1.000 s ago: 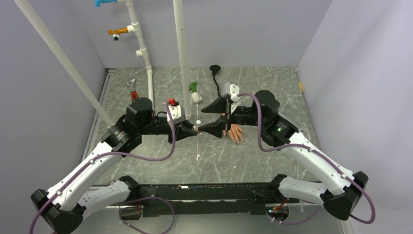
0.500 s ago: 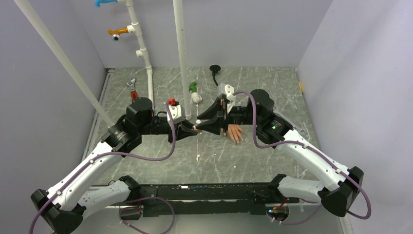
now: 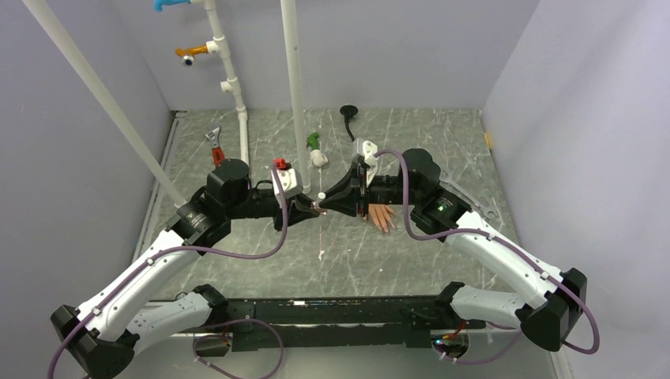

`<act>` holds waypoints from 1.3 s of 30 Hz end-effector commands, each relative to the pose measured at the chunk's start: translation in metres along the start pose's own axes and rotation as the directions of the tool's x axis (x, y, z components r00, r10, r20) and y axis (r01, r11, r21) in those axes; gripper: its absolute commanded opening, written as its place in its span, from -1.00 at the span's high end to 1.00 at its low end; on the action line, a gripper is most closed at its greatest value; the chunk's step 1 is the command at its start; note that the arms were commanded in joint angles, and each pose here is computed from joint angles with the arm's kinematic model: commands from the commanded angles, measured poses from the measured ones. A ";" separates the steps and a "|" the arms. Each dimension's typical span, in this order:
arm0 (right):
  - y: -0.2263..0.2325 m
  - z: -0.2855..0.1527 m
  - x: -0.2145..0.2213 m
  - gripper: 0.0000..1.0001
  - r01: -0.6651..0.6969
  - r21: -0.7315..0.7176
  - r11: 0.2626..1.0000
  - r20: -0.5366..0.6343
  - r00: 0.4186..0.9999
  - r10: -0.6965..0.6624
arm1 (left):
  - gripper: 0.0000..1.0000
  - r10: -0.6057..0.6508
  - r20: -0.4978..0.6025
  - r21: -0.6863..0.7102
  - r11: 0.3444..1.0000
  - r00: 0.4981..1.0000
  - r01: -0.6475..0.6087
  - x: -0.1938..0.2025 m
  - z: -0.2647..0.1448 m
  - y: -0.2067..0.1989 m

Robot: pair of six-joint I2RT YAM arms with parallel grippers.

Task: Paint the nails
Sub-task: Screw the nail polish bottle.

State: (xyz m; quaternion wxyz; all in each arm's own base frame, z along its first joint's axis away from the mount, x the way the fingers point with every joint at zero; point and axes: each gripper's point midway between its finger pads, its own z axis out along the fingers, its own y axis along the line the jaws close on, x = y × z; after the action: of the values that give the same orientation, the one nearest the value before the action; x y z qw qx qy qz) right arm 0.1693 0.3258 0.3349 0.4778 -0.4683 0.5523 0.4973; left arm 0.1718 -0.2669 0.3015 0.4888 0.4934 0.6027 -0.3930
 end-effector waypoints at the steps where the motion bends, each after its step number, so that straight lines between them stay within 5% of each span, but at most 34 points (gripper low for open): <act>1: 0.000 0.001 -0.002 0.54 0.009 0.001 1.000 0.030 1.000 -0.009 | 1.00 0.024 0.034 -0.063 0.998 0.999 -0.021 -0.011 0.000 0.012; 22: -0.021 0.015 0.020 0.90 -0.072 0.223 0.972 0.031 0.997 0.067 | 1.00 0.002 0.015 -0.238 0.971 1.000 0.001 -0.006 -0.005 0.042; 24: -0.020 0.014 0.019 0.61 -0.081 0.233 0.969 0.042 0.996 0.073 | 1.00 0.005 0.014 -0.233 0.973 1.000 -0.002 -0.006 -0.005 0.041; 27: -0.020 0.013 0.018 -0.22 -0.073 0.236 0.969 0.039 0.997 0.066 | 1.00 0.016 0.005 -0.196 0.980 1.000 -0.014 -0.005 -0.003 0.035; 29: -0.020 0.011 0.015 -0.52 -0.055 0.242 0.969 0.035 0.998 0.047 | 1.00 0.020 -0.004 -0.181 0.983 1.000 -0.021 -0.003 -0.003 0.033; 32: -0.016 0.007 0.007 -0.65 0.003 0.228 0.974 0.036 0.999 -0.011 | 1.00 0.037 -0.005 -0.149 0.988 0.999 -0.038 -0.003 -0.002 0.027; 39: -0.014 -0.012 -0.001 -0.53 0.186 0.156 0.970 0.004 0.982 -0.189 | 1.00 0.087 0.011 0.073 0.994 0.996 -0.087 -0.006 -0.001 -0.010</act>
State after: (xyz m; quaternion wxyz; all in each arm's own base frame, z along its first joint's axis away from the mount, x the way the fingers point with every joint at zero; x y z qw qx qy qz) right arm 0.1867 0.3261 0.3080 0.5299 -0.4323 0.5966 0.4200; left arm 0.1855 -0.2615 0.2836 0.4902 0.4882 0.6282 -0.3560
